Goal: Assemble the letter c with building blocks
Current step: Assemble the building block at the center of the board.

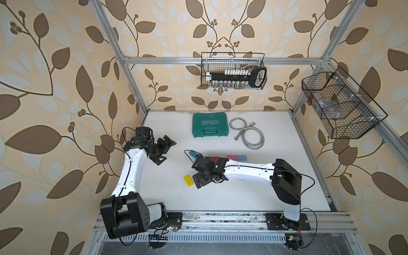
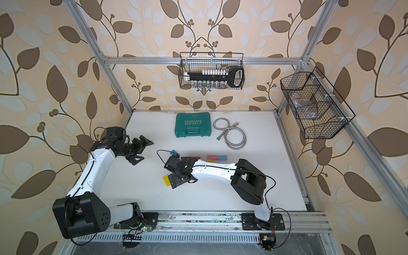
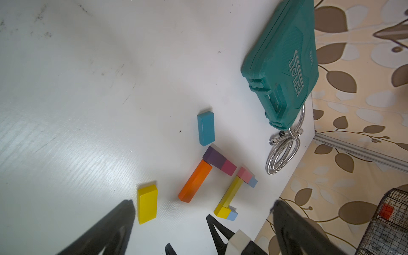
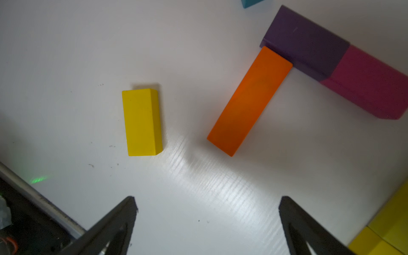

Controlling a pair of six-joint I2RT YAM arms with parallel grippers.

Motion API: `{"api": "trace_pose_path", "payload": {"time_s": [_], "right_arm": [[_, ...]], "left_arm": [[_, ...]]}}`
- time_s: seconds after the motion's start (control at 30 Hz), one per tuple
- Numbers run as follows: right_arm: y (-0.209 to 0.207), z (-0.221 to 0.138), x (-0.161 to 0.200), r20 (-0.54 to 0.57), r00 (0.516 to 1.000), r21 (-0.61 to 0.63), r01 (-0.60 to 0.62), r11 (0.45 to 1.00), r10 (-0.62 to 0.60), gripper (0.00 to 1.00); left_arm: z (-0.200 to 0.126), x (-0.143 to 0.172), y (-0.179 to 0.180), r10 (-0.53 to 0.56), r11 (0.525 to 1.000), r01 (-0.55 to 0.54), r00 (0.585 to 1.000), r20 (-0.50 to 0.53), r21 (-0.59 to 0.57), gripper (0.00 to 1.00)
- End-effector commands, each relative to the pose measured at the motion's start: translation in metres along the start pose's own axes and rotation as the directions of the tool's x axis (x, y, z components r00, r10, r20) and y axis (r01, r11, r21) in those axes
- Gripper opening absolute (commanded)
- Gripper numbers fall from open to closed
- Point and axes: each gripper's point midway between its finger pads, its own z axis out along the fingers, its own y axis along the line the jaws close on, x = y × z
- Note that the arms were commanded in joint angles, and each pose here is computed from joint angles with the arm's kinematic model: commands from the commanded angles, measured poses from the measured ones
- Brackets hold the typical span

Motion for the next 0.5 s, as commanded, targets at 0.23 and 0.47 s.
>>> {"api": "trace_pose_path", "payload": {"time_s": [0.23,0.47], "right_arm": [[-0.032,0.019,0.003,-0.047,0.999,0.187,0.025,0.982,-0.017,0.99],[-0.040,0.023,-0.002,-0.053,0.999,0.199,0.010,0.980,0.001,0.99]], "left_arm": [[-0.005,-0.005,-0.019,0.033,0.998,-0.034,0.999,0.012,0.046,0.99],[-0.004,-0.005,-0.018,0.027,0.998,-0.027,1.000,0.010,0.048,0.99]]}}
